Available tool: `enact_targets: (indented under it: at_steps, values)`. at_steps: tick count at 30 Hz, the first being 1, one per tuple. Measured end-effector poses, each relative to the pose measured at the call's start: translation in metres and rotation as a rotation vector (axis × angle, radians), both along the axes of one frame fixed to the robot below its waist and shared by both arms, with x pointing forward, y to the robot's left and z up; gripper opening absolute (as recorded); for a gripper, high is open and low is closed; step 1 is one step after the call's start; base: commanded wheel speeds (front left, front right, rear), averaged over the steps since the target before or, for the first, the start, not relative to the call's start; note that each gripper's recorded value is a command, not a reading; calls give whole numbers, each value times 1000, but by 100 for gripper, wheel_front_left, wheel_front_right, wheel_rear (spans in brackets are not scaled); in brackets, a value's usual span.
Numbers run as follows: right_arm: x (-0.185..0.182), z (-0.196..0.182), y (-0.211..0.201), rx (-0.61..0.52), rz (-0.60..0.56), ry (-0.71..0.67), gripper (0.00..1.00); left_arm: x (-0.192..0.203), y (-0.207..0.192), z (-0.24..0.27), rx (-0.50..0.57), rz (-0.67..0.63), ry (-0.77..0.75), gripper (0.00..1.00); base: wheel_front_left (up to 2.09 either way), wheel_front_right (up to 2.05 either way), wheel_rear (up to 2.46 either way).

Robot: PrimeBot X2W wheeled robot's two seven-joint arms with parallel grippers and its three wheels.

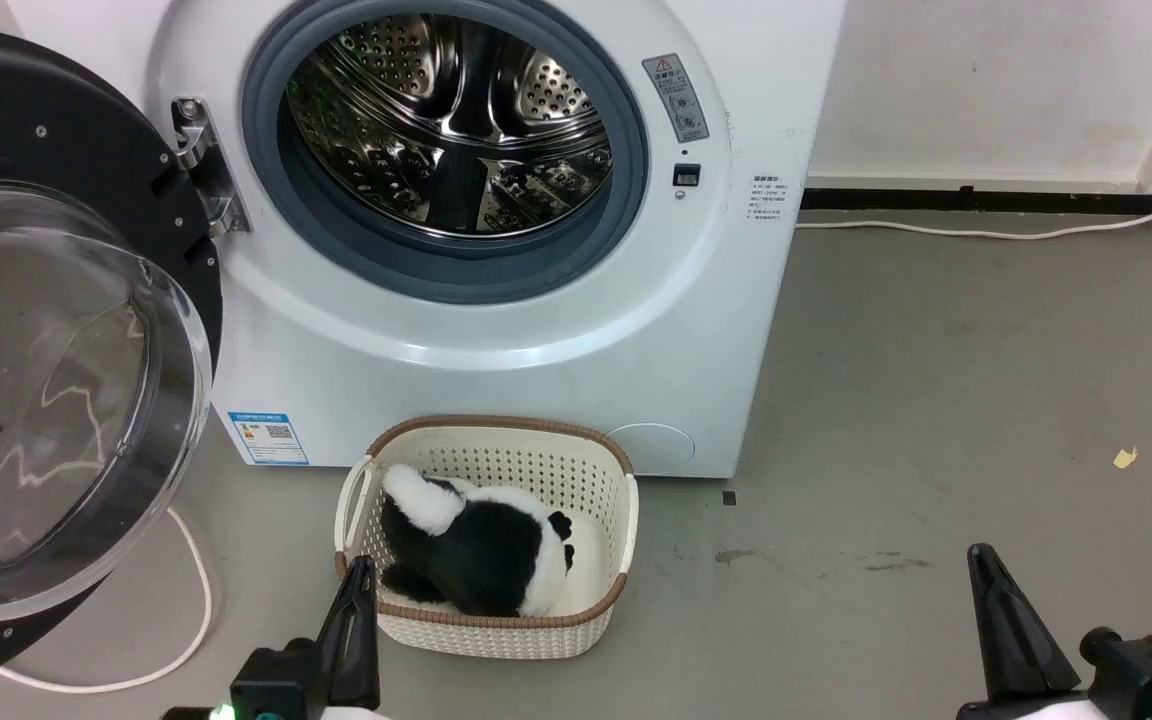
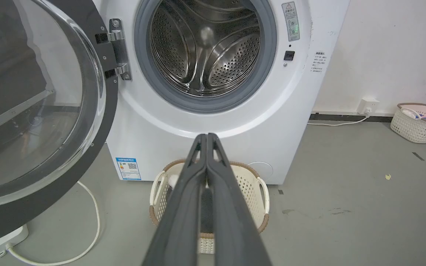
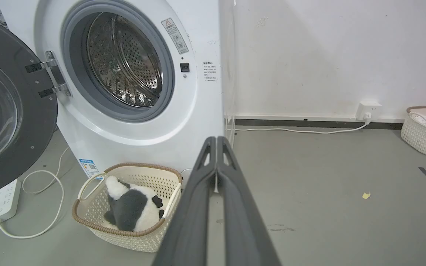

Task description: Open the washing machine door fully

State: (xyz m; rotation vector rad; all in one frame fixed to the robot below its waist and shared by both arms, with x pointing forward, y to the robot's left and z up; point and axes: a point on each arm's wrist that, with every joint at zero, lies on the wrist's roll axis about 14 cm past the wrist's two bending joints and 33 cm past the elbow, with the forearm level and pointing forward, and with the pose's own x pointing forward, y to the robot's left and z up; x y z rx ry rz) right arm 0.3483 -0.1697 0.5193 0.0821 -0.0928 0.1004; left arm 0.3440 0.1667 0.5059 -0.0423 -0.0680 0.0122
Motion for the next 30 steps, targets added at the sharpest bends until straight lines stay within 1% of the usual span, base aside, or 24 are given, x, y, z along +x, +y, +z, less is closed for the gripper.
enact_targets:
  at_steps: [30]
  values:
    - [4, -2, 3, -33, 9, 31, 0, 5, 2, 1, 19, -9, 29, 0, 0, 0, 0]
